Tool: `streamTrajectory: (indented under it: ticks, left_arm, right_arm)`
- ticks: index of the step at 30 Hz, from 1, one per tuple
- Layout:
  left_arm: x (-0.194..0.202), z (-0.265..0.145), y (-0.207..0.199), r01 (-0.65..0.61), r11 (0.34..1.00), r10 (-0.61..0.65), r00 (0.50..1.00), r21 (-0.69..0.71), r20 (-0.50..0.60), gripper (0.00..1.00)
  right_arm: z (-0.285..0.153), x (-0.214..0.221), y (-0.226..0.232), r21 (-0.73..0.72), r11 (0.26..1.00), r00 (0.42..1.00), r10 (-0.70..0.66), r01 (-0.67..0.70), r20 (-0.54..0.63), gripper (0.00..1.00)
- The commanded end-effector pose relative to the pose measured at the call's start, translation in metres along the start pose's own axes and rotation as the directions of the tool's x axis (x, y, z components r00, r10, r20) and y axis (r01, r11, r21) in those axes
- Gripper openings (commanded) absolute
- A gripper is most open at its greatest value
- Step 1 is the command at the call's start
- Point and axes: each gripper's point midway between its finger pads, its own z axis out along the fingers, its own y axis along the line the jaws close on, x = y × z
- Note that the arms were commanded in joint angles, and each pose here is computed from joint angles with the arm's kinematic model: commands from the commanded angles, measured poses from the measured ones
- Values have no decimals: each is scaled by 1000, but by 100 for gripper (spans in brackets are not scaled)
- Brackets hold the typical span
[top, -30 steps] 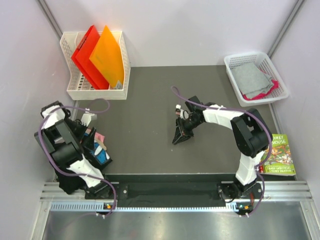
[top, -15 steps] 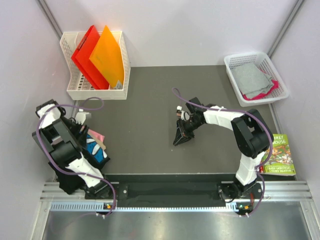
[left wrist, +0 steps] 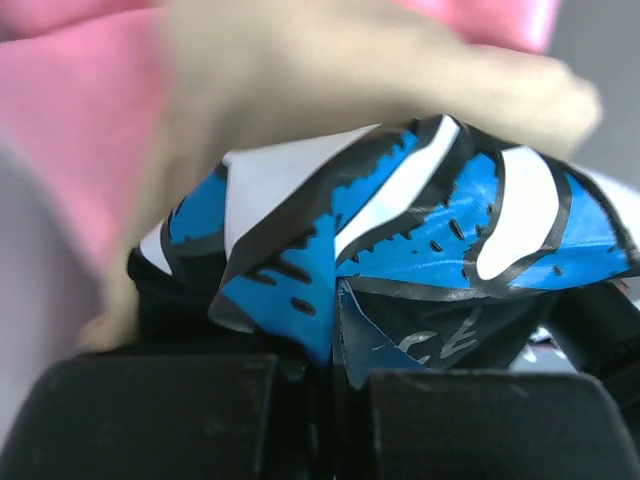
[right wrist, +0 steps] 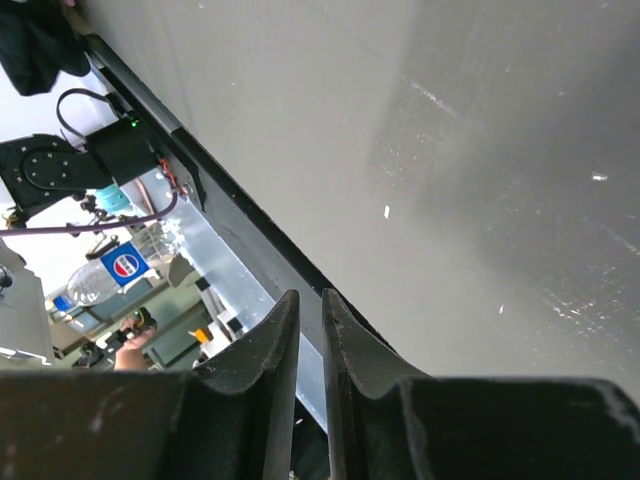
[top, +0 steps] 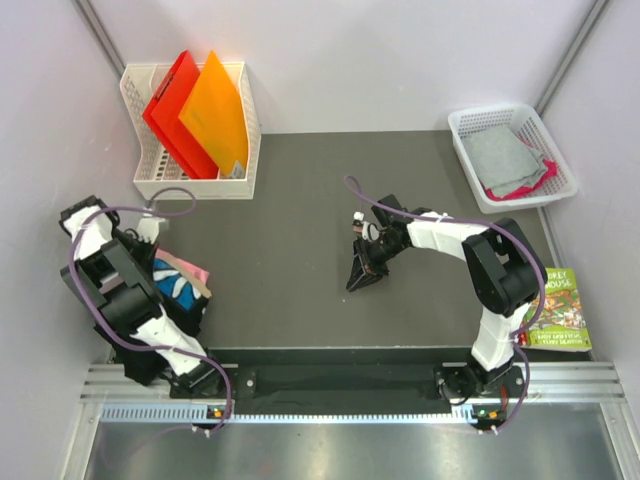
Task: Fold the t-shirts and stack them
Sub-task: Put the neatly folded tshirt into the corner of the board with the left arm
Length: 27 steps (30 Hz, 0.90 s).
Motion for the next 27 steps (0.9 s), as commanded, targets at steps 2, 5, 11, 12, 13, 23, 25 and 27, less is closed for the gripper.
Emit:
streamTrajectory:
  ticks: [2, 5, 11, 12, 13, 23, 25, 27]
  left_arm:
    - [-18, -36, 60, 44, 978, -18, 992, -203, 128, 0]
    - [-10, -37, 69, 70, 975, -44, 991, -210, 129, 0]
    - [2, -23, 75, 102, 970, -80, 991, -220, 105, 52]
    - [1, -23, 77, 107, 967, -83, 990, -233, 110, 96]
    - [2, -23, 78, 122, 963, -96, 989, -242, 114, 99]
    - [-15, -76, 50, 77, 963, -23, 978, -257, 206, 99]
    - [-29, -102, 45, 53, 960, 23, 963, -274, 267, 99]
    - [-33, -115, 22, 22, 978, 38, 959, -208, 280, 99]
  right_arm:
    - [-11, -5, 17, -23, 997, 997, -67, 68, 44, 15]
    - [-11, -5, 16, -23, 997, 997, -68, 69, 44, 15]
    - [-11, -6, 18, -30, 997, 996, -75, 76, 44, 15]
    - [-10, -6, 18, -29, 997, 997, -71, 72, 42, 15]
    - [-11, -6, 19, -31, 997, 996, -74, 75, 43, 15]
    - [-8, -3, 14, -28, 997, 997, -71, 72, 38, 15]
    - [-8, -4, 14, -28, 997, 996, -73, 75, 40, 15]
    - [-8, -4, 14, -28, 997, 997, -72, 73, 40, 15]
